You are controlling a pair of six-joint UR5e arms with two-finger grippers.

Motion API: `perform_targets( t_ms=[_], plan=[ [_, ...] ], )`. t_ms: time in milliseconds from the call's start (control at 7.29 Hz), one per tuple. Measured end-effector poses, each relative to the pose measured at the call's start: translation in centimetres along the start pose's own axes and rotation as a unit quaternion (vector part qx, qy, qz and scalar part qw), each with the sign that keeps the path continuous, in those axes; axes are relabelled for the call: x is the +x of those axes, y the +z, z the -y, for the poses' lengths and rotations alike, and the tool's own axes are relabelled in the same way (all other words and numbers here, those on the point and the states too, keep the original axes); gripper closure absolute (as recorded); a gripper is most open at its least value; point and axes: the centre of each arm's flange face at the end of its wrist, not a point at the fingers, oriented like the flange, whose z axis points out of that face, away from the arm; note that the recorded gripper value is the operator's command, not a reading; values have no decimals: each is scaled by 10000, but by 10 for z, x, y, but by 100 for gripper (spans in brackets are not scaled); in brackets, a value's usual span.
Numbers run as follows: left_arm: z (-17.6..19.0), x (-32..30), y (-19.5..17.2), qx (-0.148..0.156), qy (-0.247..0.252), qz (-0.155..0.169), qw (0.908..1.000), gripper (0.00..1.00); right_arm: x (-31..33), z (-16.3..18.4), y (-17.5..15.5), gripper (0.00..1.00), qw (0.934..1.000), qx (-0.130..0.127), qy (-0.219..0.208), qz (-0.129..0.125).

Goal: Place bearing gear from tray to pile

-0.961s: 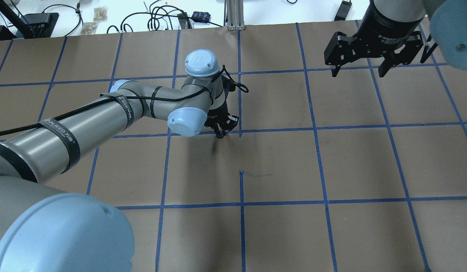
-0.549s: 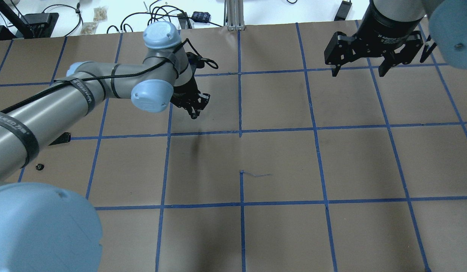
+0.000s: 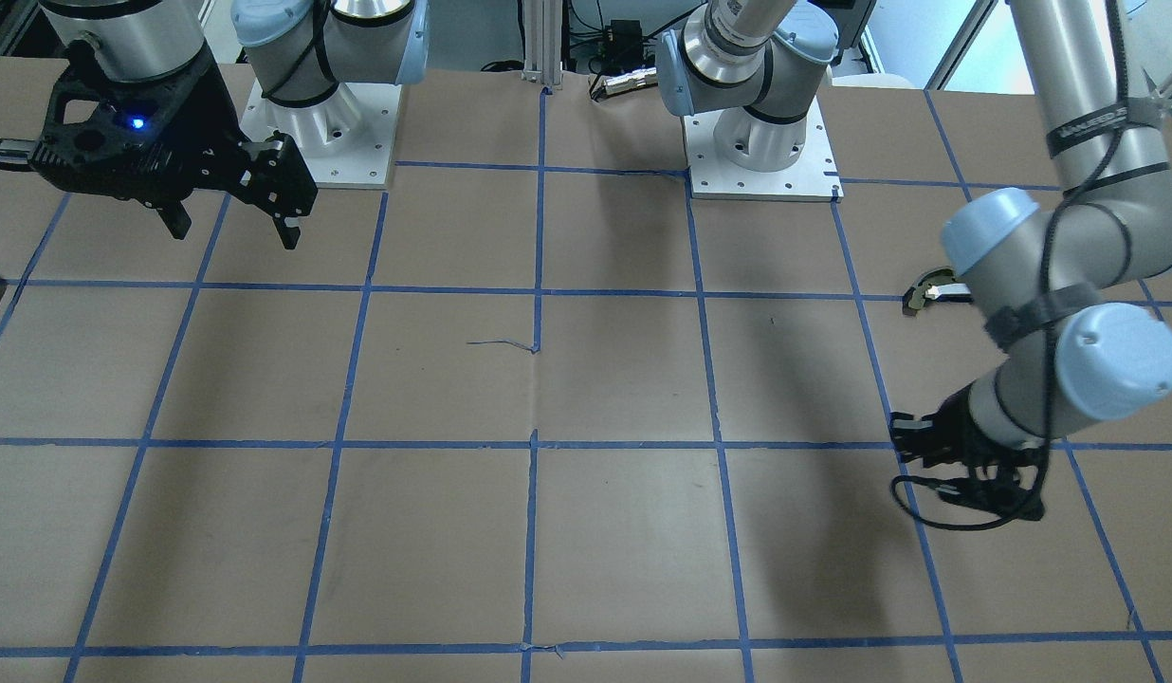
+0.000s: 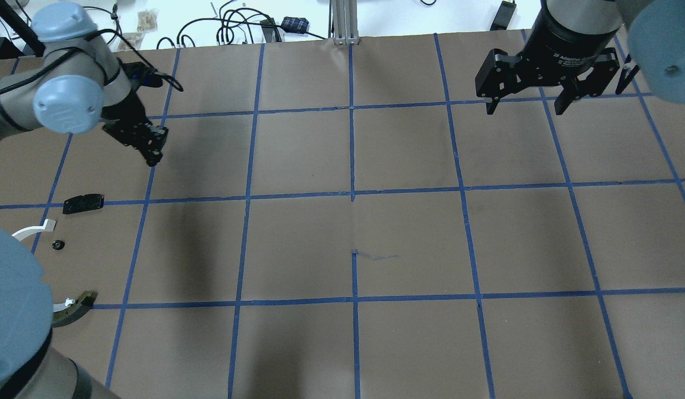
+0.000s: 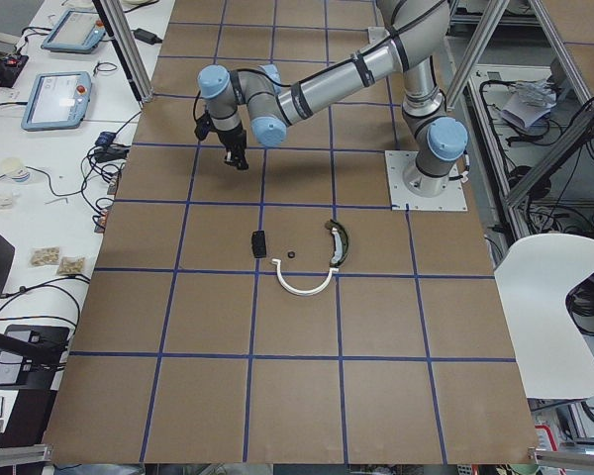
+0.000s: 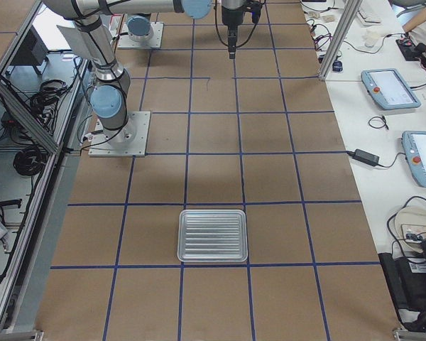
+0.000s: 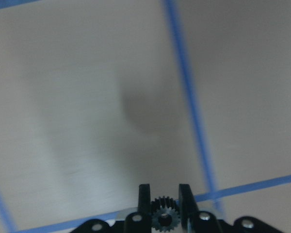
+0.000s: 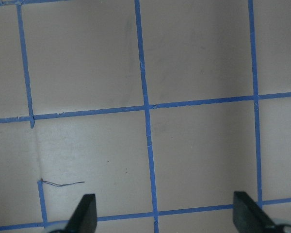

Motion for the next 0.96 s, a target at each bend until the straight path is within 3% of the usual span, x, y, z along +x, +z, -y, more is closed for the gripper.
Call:
perform_targets(
  t_ms=[412,961],
  plan=[
    [-89,-114,52,-266,-337,-131,9990,100,0,0,0,0,10000,8,3,-7],
    [-139,-154,93,-456,-738,-439,9953,100,0,1,1,0,10000,3,-7,-15]
  ],
)
